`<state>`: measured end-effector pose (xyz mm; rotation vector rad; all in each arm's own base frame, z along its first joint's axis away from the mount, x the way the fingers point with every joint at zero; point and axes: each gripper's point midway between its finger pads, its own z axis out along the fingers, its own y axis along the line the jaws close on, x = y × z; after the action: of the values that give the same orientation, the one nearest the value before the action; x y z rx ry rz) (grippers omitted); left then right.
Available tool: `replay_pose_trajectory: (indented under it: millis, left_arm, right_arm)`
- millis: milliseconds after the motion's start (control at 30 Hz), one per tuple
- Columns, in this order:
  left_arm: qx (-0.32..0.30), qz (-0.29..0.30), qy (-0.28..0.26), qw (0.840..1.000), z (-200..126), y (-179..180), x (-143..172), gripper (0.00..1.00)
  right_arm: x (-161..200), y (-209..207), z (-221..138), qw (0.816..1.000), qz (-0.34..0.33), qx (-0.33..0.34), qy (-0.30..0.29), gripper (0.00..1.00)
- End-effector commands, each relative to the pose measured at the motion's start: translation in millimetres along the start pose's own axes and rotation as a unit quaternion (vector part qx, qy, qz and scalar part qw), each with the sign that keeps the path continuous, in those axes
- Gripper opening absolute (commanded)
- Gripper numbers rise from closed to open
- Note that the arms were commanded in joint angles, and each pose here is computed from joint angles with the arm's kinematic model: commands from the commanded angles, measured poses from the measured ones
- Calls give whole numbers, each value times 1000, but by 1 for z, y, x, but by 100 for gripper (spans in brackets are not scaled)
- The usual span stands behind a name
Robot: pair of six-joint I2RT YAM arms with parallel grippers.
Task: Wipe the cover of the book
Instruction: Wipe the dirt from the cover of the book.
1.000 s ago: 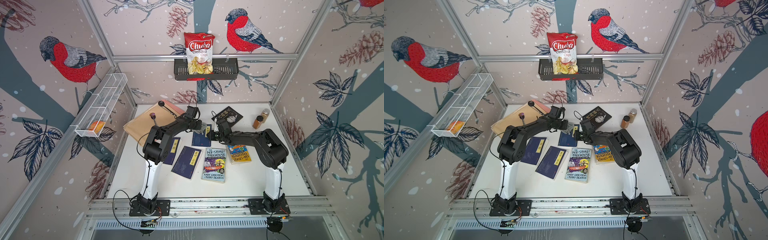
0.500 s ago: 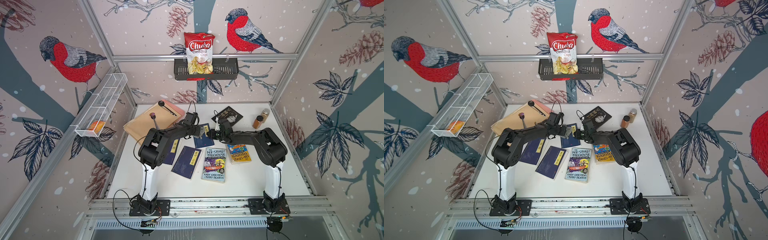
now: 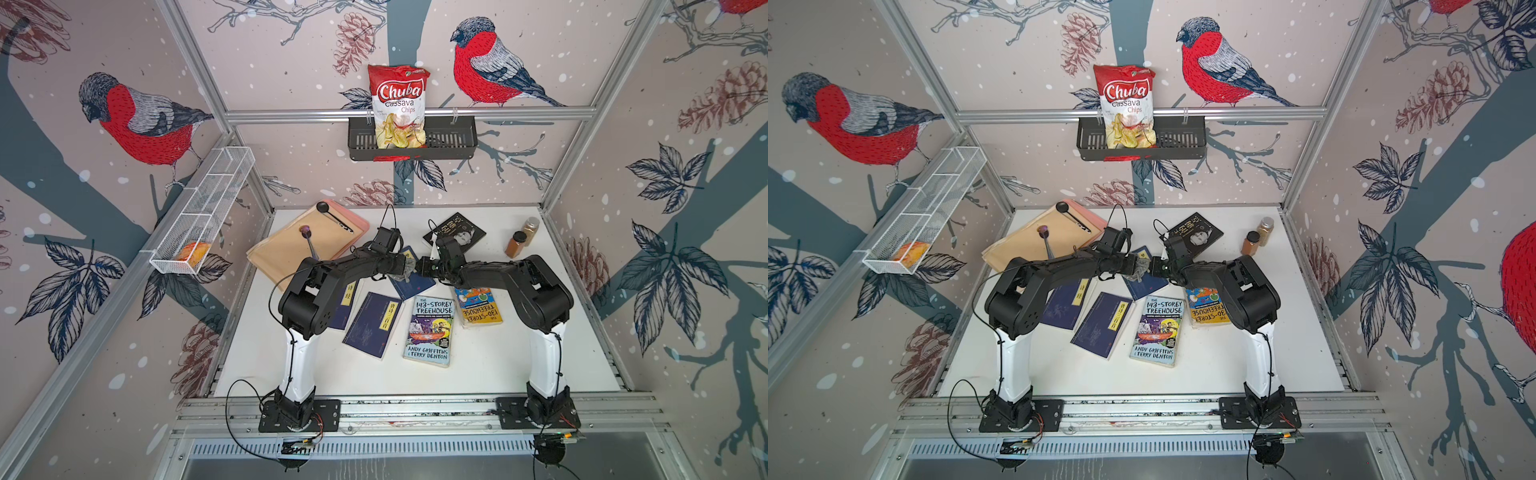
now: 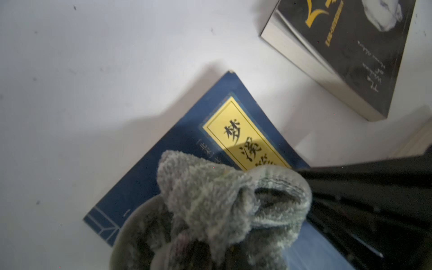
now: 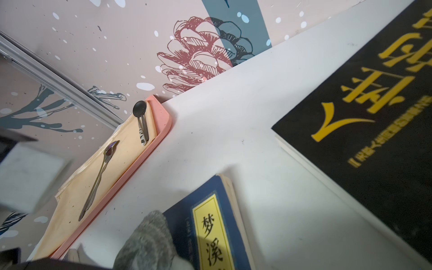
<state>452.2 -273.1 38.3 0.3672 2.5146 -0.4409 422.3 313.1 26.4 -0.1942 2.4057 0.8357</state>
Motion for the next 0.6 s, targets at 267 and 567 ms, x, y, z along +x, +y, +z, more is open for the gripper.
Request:
replay_pose_trajectory:
  millis: [267, 567]
  left_arm:
    - [-17, -6, 40, 999, 18, 24, 13, 0]
    - [-10, 26, 8, 1000, 0, 17, -23, 0]
  right_arm:
    - [36, -64, -24, 980, -46, 181, 72, 18]
    - [37, -56, -20, 972, -94, 202, 70, 14]
